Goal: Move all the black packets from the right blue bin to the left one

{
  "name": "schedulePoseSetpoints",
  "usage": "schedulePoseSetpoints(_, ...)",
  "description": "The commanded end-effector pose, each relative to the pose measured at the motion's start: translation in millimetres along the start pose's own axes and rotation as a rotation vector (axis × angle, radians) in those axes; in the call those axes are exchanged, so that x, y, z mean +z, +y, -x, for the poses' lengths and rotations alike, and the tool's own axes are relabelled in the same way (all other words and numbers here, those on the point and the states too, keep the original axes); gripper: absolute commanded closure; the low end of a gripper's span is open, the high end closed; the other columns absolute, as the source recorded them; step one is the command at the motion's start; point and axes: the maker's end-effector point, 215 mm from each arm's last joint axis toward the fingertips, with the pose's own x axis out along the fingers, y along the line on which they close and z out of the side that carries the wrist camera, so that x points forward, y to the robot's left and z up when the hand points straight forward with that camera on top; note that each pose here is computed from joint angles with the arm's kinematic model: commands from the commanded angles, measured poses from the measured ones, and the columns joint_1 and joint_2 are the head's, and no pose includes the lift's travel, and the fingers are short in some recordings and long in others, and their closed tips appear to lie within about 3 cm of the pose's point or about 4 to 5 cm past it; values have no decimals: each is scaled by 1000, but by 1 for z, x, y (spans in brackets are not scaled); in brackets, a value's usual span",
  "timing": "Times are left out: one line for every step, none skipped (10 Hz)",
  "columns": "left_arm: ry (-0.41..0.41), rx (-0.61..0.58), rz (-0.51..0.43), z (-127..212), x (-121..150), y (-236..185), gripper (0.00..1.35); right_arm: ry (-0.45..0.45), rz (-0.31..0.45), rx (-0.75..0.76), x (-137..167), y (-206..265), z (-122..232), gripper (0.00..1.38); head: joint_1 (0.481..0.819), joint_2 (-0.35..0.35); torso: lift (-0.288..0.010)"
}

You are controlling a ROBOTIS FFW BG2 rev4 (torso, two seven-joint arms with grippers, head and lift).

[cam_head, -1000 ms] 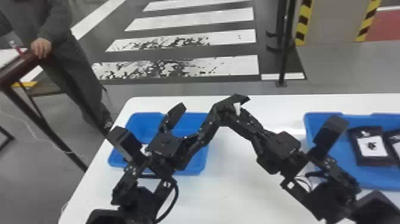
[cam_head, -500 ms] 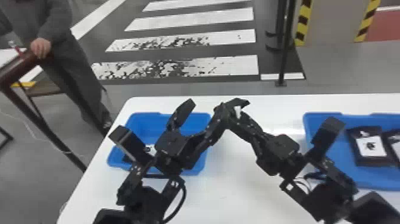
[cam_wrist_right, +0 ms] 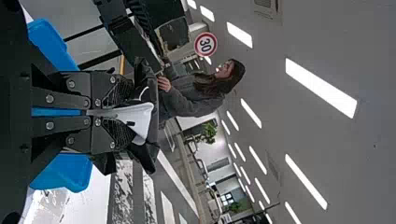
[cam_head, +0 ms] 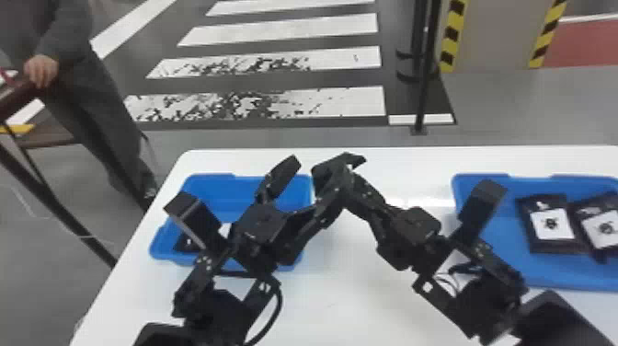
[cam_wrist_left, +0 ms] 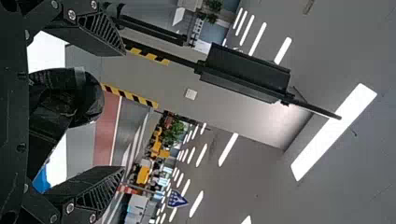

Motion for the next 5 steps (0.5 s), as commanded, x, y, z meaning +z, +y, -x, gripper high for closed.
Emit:
schedulePoseSetpoints(11, 6, -11, 0, -3, 2, 174, 6, -8, 10, -3, 6, -1, 1280, 695, 190, -140)
schedulePoseSetpoints(13, 13, -15, 1, -4, 5, 176, 3, -11, 11, -1, 6, -1, 1280, 695, 195, -140)
schedulePoseSetpoints(21, 17, -18, 2, -7, 7, 186, 2, -10, 18, 2, 10, -3, 1280, 695, 199, -140)
schedulePoseSetpoints(21, 27, -21, 2, -7, 10, 265, 0, -18, 27, 2, 15, -4, 1280, 695, 203, -140)
schedulePoseSetpoints(17, 35, -22, 3, -6, 12, 490, 3, -24, 32, 0, 17, -4, 1280, 695, 206, -140)
